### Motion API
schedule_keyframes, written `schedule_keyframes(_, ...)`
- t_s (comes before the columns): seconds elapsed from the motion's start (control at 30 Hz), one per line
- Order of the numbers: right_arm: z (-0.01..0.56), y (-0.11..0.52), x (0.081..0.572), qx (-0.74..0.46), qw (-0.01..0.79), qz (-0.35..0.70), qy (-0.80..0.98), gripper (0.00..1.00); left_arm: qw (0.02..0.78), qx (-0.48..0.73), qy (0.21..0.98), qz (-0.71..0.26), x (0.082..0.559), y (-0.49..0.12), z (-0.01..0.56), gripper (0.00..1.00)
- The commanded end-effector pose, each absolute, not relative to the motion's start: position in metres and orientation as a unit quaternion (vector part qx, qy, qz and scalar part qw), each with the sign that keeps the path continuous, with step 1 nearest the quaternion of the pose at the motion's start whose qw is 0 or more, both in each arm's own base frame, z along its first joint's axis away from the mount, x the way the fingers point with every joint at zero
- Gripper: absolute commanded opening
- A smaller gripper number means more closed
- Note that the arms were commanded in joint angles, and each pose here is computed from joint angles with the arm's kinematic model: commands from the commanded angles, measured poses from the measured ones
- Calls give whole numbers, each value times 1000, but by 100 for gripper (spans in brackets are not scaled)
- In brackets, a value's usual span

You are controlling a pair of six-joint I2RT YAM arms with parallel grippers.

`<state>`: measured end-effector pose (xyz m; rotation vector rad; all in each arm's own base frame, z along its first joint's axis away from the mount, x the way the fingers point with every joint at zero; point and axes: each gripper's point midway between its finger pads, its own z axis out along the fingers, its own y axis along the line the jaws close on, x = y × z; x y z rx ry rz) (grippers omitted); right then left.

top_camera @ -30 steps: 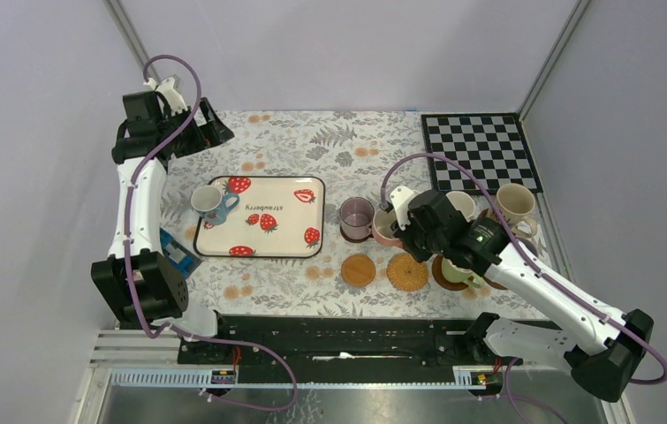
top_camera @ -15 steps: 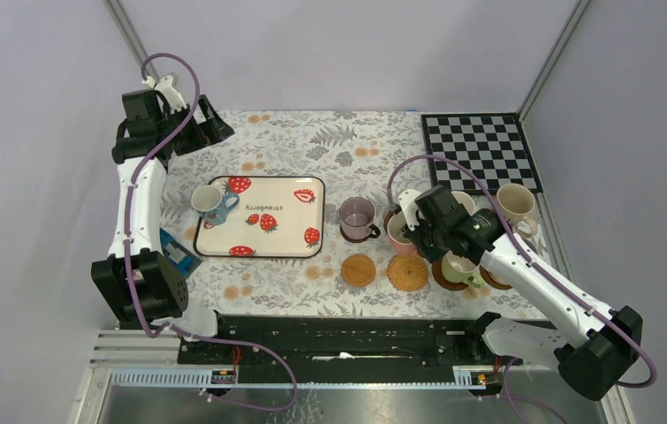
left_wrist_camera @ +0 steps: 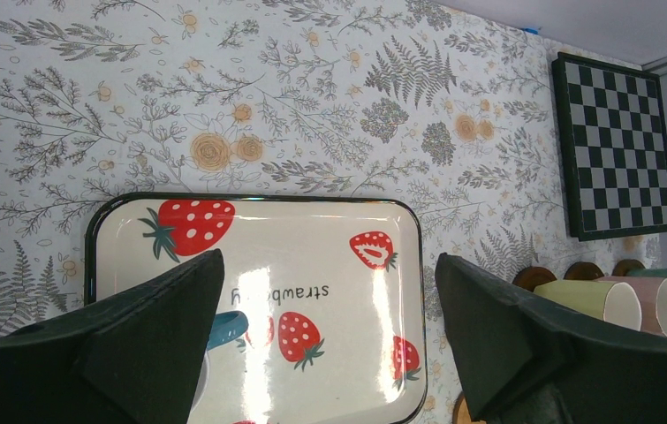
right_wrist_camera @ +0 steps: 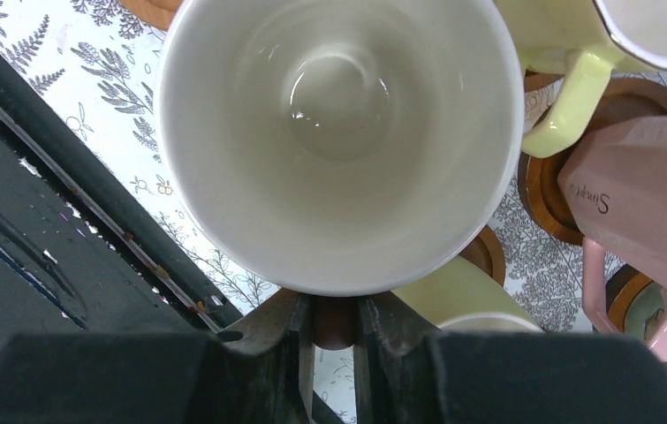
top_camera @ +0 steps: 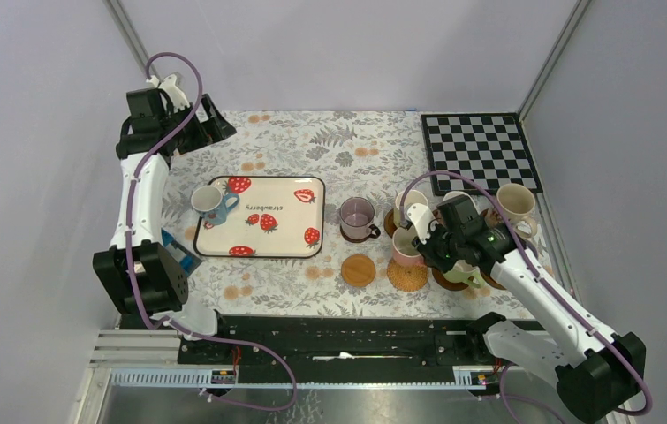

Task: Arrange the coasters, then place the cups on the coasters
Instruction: Place the cup on the coaster.

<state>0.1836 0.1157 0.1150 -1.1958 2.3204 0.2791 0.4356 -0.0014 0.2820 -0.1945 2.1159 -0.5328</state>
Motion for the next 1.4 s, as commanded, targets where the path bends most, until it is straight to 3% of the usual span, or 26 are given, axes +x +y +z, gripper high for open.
schedule_keyframes(0.0, 132, 134, 194, -466, 302, 131, 821, 0, 496, -56, 837, -224, 445, -7, 311, 99)
schedule_keyframes(0.33, 111, 118, 169, -493, 242, 126, 826, 0, 496, -52, 838, -222, 448, -13, 311, 99)
schedule_keyframes(1.23, 89, 111, 180, -468, 242, 94, 844, 0, 496, -43, 839, -220, 452, -18, 308, 99)
schedule_keyframes(1.37, 89, 111, 178, -474, 239, 98, 842, 14, 496, -42, 839, -221, 453, -19, 308, 99)
